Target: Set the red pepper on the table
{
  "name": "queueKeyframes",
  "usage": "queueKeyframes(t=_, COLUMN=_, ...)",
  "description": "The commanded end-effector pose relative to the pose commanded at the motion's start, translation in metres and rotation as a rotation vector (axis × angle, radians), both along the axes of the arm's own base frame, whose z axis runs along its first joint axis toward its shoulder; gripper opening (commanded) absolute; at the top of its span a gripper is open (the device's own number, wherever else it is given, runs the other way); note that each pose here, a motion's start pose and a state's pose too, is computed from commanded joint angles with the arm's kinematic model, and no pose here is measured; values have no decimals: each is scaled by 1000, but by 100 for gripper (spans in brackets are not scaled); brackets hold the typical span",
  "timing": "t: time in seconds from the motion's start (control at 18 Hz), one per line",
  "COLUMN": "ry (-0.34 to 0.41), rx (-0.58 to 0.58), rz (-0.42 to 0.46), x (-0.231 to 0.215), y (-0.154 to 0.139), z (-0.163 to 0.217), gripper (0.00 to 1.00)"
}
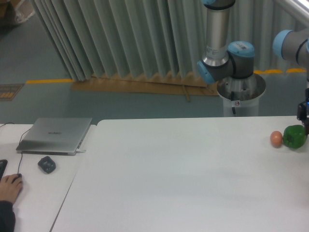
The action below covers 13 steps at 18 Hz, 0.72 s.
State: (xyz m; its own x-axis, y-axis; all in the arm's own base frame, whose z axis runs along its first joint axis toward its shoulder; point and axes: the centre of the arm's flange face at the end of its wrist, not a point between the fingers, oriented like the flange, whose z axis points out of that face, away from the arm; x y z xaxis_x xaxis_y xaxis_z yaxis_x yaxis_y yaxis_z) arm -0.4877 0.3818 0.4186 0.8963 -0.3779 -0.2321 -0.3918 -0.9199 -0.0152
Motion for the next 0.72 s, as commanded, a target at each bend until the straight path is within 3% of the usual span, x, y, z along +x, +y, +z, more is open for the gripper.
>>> queueKeyframes(t=0.33, ry=2, rx=-1, rz=43, x=-28, y=-14, z=-4, gripper=100)
queueKeyframes(t=0.44, ry=7, rx=-56, rz=71, x=-36, y=-17, z=-16, gripper=100)
queueKeyframes(t=0.72, ry=-32, rx=-41, rz=353, x=-52, y=-29, z=-43, gripper=100)
